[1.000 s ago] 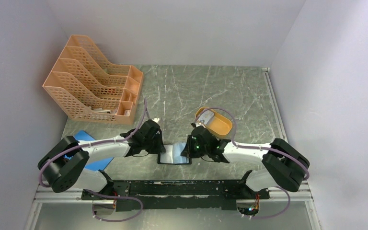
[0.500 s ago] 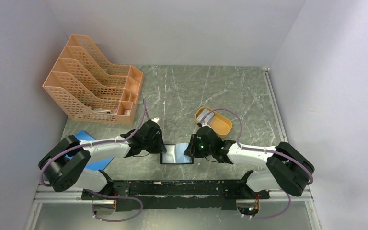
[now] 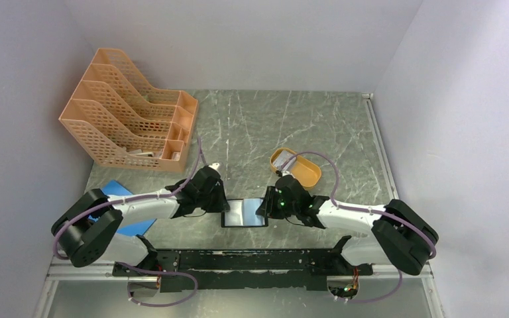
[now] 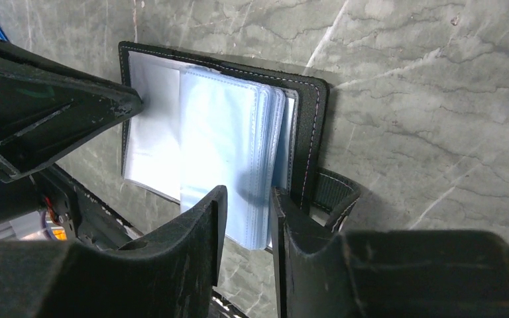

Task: Put the credit cards into the card holder
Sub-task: Open the card holder at the center of the board.

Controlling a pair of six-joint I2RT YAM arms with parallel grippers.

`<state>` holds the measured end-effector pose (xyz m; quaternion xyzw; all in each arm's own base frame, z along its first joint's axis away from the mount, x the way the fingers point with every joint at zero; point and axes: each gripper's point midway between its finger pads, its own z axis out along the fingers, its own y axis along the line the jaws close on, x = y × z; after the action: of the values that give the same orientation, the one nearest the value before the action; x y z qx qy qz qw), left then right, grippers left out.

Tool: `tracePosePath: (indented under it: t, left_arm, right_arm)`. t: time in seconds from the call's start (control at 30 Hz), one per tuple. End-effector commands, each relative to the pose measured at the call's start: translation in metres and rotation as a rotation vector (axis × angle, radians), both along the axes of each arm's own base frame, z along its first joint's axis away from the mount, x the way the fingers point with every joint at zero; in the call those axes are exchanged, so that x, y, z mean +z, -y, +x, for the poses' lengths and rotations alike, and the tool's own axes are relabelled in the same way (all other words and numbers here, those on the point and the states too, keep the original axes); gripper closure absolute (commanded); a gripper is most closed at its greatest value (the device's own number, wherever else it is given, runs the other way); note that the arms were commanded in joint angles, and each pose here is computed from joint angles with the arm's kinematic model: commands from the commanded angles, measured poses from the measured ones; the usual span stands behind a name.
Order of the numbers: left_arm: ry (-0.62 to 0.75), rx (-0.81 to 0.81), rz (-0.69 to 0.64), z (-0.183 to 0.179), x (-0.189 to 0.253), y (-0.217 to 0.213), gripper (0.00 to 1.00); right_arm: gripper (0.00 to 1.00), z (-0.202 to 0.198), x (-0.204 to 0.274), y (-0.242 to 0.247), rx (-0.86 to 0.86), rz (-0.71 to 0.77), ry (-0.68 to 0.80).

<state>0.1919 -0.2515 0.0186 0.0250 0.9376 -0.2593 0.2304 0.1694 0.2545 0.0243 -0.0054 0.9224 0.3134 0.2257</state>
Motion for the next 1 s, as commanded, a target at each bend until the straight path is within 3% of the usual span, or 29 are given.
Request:
tracePosePath:
  t: [0.0,0.13,0.27,0.47,0.63,0.97]
  left_arm:
    - [0.023,-0.037,-0.042,-0.001,0.024,0.009,0.82]
    - [0.045,-0.093,-0.154,-0.002,0.054,0.029,0.60]
    - [0.055,-0.128,-0.185,-0.003,0.065,0.041,0.55]
    - [0.032,-0.102,-0.105,-0.002,0.044,0.032,0.64]
    - [0.027,-0.061,-0.050,-0.002,0.031,0.018,0.74]
    - [-0.011,-0.027,0.036,-0.009,0.001,-0.001,0.88]
  right_arm:
    - [0.65,0.004,0.002,-0.004,0.008,0.009,0.003]
    - [0.65,0.006,-0.002,0.000,-0.013,-0.023,0.000]
    - [0.63,0.011,0.001,0.013,-0.063,-0.067,0.025]
    - [0.57,0.017,0.038,0.011,-0.047,-0.043,0.118]
    - [0.60,0.002,0.079,-0.034,0.139,0.117,0.155]
    - [0.68,-0.007,0.050,-0.087,0.265,0.129,0.026]
